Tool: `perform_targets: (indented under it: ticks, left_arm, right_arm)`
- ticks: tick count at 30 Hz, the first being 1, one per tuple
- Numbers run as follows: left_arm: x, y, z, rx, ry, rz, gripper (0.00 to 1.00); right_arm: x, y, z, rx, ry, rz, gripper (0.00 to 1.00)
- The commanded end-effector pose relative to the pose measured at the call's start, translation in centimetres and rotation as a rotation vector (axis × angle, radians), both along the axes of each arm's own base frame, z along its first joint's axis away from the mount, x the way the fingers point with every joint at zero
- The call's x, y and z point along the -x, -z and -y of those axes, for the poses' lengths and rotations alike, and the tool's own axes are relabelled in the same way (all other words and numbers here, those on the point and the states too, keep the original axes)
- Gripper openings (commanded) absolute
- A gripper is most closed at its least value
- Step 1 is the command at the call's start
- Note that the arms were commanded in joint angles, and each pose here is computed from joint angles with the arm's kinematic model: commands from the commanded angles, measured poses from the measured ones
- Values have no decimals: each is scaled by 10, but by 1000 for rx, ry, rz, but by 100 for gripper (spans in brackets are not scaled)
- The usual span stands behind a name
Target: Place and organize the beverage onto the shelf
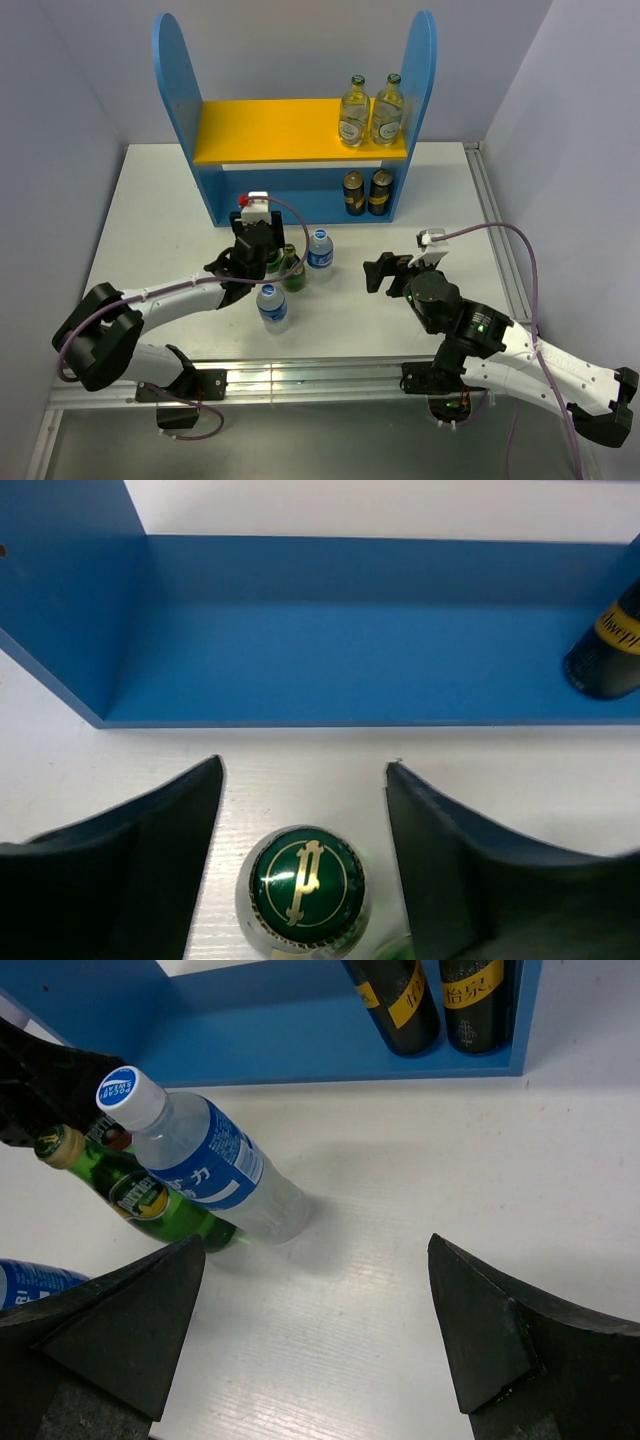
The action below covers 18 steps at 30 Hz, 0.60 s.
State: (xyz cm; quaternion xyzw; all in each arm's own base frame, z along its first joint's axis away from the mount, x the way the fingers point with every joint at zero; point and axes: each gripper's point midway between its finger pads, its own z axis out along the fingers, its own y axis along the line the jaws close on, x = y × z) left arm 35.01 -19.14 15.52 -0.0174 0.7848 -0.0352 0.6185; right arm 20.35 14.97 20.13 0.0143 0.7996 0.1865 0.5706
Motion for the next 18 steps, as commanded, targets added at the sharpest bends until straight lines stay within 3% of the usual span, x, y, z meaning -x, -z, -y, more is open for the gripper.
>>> perform_targets:
  ticks: [1,2,4,7,12,18]
  left_arm:
    - [-8,-32,2,57,-24,82,66]
    - [-7,-32,0,57,-26,80,56]
    - [-4,-35,-5,61,-34,88,50]
    - [1,-31,-13,53,-46,88,24]
    - [4,-35,-20,52,-55,93,0]
    - [1,-66,-25,32,-76,108,0]
  right_arm:
    - [-1,2,-1,1,6,3,99]
    - [-1,2,-1,5,5,3,99]
    - [-2,1,-1,3,7,5,99]
    - [-1,1,-2,2,5,6,99]
    - [-2,2,0,5,13,5,99]
    - [-2,1,1,2,14,8,98]
